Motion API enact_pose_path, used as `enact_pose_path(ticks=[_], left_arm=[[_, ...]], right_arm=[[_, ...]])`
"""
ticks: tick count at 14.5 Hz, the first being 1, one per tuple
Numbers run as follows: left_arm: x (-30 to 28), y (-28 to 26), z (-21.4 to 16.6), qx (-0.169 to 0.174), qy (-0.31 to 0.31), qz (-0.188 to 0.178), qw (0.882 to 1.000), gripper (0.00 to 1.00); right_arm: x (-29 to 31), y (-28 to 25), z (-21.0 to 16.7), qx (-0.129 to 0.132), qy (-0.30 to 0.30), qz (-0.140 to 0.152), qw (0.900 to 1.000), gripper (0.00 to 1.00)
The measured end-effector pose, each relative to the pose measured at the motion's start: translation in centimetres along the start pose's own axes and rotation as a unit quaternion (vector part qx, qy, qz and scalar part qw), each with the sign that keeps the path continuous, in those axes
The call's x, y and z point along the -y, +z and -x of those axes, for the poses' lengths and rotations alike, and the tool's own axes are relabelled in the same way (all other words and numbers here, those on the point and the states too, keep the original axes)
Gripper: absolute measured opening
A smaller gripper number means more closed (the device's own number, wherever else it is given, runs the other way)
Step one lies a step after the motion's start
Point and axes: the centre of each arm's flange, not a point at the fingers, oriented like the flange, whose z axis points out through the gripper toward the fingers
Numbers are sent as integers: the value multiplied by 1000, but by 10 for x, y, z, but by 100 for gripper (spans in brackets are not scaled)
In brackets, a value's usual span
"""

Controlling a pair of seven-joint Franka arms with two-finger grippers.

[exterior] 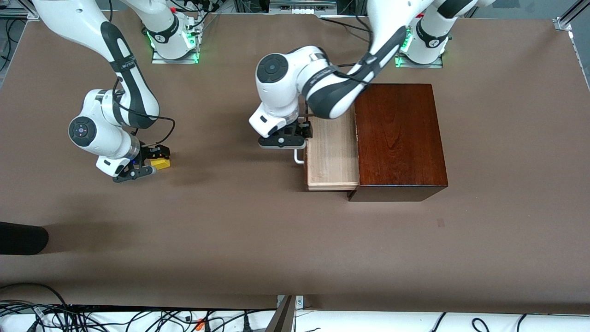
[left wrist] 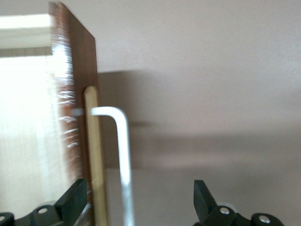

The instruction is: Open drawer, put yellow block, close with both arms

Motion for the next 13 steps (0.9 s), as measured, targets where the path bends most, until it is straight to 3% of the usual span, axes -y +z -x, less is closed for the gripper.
enact_pose_path(ticks=[2, 3, 7, 9, 13], left_arm=[[44, -42, -20, 21, -5, 3, 1000, 100], [69, -64, -30, 27, -9, 7, 1000, 100], [167, -133, -55, 39, -18, 29, 999, 100], [214, -162, -60, 46, -19, 39, 998, 100], [311, -211, -63, 47, -30, 50, 997, 100]], right_arm=[[0, 4, 1, 2, 0, 0, 1000, 89], [1, 6, 1, 4, 0, 0, 1000, 80], [1, 11, 1, 8, -1, 0, 1000, 68], [2, 11, 0, 7, -3, 0, 1000, 55], [17, 5, -8, -1, -26, -2, 1000, 55]])
